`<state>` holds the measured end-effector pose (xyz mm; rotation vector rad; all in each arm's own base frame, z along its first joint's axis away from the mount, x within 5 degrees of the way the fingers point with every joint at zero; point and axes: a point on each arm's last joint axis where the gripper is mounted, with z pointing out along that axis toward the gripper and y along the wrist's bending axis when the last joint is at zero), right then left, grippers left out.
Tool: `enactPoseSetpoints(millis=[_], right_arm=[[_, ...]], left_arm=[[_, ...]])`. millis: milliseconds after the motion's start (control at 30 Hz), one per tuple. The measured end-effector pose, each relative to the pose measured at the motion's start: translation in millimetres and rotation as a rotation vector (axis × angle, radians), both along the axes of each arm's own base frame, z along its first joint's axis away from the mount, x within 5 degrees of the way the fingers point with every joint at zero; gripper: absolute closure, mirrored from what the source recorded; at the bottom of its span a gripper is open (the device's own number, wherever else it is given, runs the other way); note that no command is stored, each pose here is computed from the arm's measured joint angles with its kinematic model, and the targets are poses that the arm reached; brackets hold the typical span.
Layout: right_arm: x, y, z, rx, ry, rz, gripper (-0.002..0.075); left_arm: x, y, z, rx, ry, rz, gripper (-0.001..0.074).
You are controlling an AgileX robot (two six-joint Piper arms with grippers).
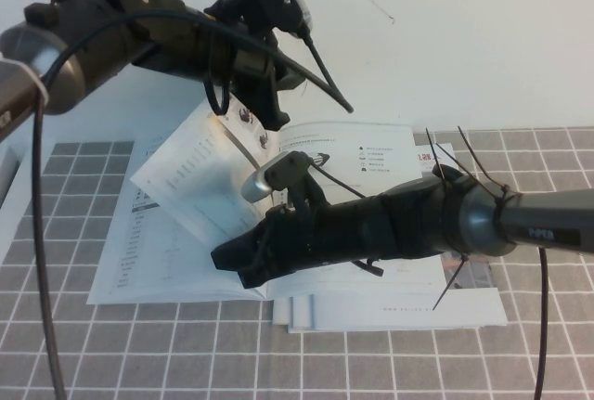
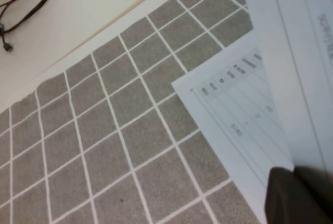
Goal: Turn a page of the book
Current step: Open the closed book
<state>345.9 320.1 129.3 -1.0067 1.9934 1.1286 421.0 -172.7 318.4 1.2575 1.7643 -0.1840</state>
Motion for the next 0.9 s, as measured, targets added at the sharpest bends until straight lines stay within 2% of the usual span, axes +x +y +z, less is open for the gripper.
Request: enactPoseSetpoints(millis=[233,433,533,667,800,900], right_arm=[[0.0,0.0,0.0,0.000,0.002,-0.001,0.0727],[-5.5,-0.8,7.6,-0.024,-0.037,0.075,0.0727],[-9.8,-4.4,30.0,-0.062,-0.095,0.119,0.0727],[-12.5,-17.9,79.4,-0.082,-0.215,0.132,0.0727],[-9.6,-40.4,125.8,-0.098,-0.322,0.061,0.0727],[1.0,-61.4,140.9,-0.137,-0.347,-0.039,0.0727]], left_arm=[[35.4,2.9,-40.0,-0.012,0.076,0.047,0.0738],[42.5,4.6,-65.9,0.038,0.135,0.074,0.0738],[44.6,10.5,-67.1,0.044,0.149,0.107,0.0738],[49.5,26.8,-67.7,0.029,0.174,0.165,0.0738],[54.1,43.9,-68.8,0.022,0.193,0.205,0.0738],[53.7,51.5,-70.7,0.037,0.219,0.206,0.0738]])
